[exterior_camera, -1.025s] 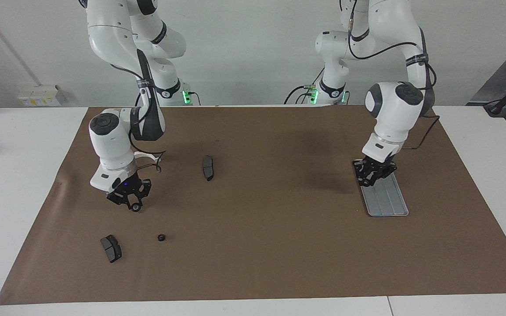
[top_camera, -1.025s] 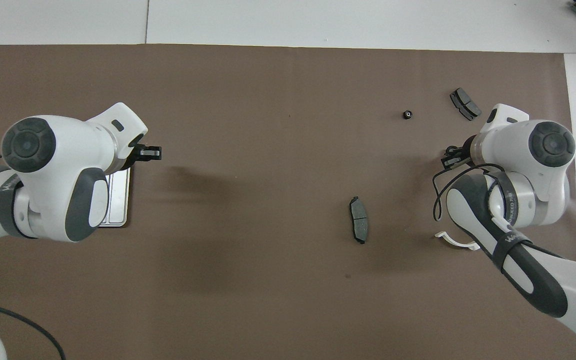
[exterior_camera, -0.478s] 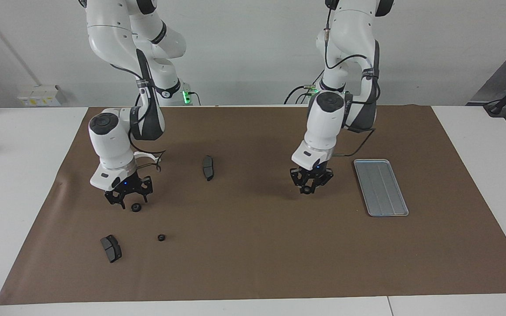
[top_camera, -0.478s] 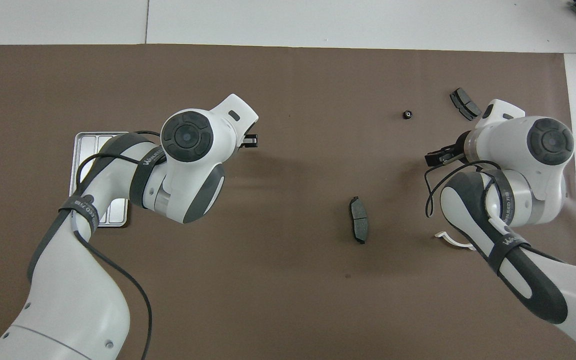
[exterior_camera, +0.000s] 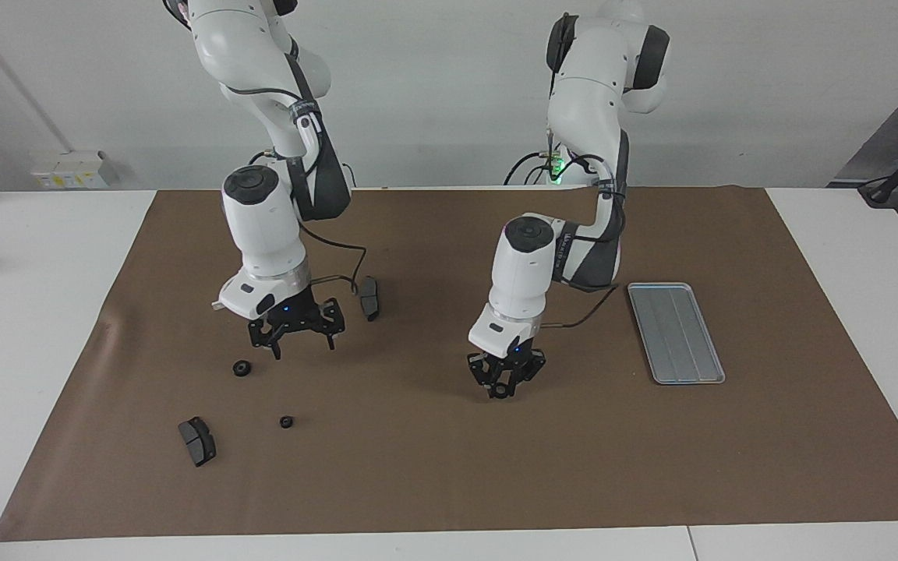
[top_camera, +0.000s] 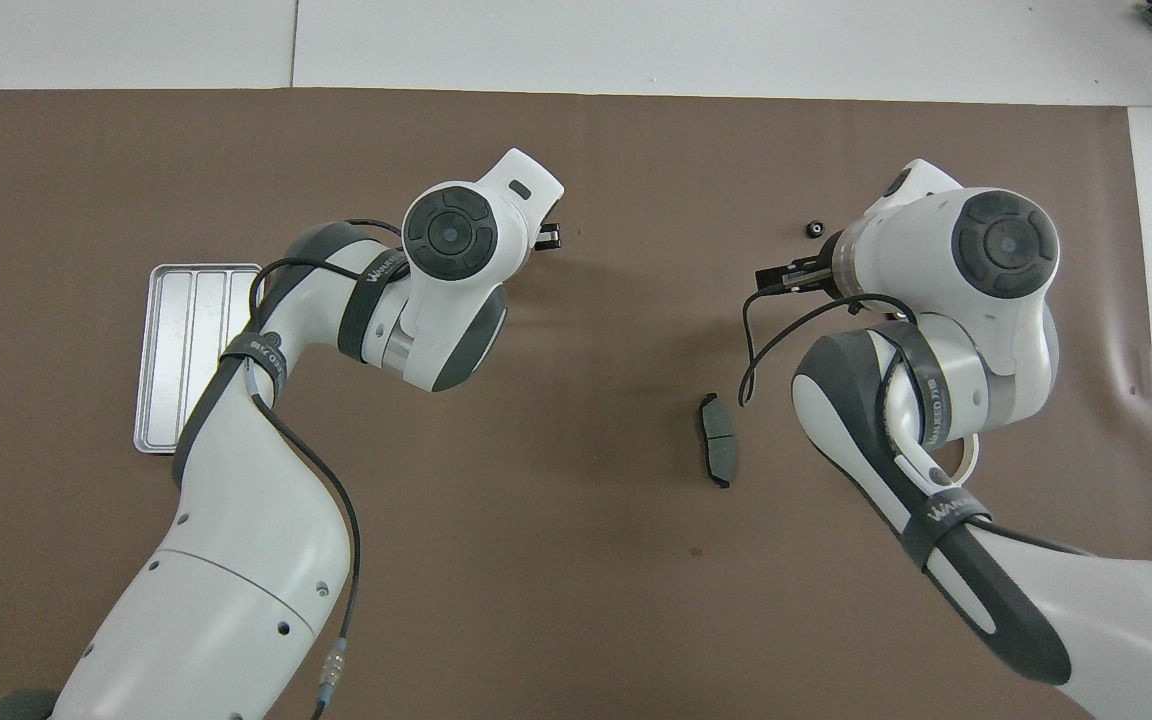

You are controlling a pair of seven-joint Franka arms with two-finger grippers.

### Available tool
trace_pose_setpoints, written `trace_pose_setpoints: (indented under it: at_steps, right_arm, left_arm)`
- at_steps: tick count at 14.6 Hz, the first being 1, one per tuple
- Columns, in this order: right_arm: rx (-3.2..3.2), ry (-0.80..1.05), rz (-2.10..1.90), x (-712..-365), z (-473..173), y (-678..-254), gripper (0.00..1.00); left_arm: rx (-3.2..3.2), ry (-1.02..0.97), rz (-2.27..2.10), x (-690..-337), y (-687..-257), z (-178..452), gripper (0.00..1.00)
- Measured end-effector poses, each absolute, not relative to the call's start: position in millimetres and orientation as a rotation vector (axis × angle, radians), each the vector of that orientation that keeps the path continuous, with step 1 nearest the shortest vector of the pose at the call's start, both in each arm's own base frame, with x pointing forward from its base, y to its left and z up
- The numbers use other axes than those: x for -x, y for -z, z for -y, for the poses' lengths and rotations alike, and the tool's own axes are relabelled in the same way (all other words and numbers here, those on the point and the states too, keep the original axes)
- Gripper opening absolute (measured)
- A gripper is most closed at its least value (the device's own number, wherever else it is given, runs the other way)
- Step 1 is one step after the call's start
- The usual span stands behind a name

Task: Place bearing gear from tray to pile

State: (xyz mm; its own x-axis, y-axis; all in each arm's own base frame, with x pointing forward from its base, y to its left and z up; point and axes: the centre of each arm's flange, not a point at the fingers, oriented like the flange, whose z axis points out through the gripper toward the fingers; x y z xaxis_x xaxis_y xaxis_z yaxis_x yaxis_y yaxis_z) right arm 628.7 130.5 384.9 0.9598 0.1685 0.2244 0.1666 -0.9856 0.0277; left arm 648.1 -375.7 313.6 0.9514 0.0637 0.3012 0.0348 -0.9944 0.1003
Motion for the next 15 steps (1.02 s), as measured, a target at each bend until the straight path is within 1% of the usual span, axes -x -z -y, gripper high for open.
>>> trace_pose_setpoints:
  at_steps: [2,3,4,7,8,9,12,15]
  right_arm:
    - [-3.103,-0.343,-0.252,-631.0,-126.5,-378.8,1.0]
    - [-3.103,-0.339,-0.247,-632.0,-124.4,-376.7,1.0]
    - [-3.103,-0.339,-0.245,-632.7,-123.7,-376.4,1.0]
    - [-3.105,-0.355,-0.244,-634.8,-128.1,-381.1,1.0]
    - [-3.108,-0.369,-0.233,-636.6,-134.1,-384.4,1.0]
    - [-3.115,-0.389,-0.216,-640.5,-143.8,-388.5,1.0]
    - [-3.151,-0.456,-0.173,-657.9,-208.5,-393.4,1.0]
    - [-3.18,-0.475,-0.243,-672.4,-285.3,-364.1,1.0]
  left_arm:
    - [-2.99,-0.499,-0.079,-653.9,-306.1,382.8,0.35]
    - [-2.977,-0.521,-0.081,-656.4,-309.0,383.9,0.4]
    - [-2.961,-0.548,-0.085,-659.9,-316.7,383.5,0.52]
    - [-2.93,-0.612,-0.11,-667.6,-352.4,374.1,0.83]
    - [-2.927,-0.623,-0.124,-668.1,-362.8,366.8,0.96]
    - [-2.928,-0.627,-0.131,-667.4,-372.5,356.0,1.0]
    - [-2.959,-0.625,-0.082,-658.6,-404.2,296.5,1.0]
    - [-3.018,-0.569,0.049,-630.6,-429.3,230.0,1.0]
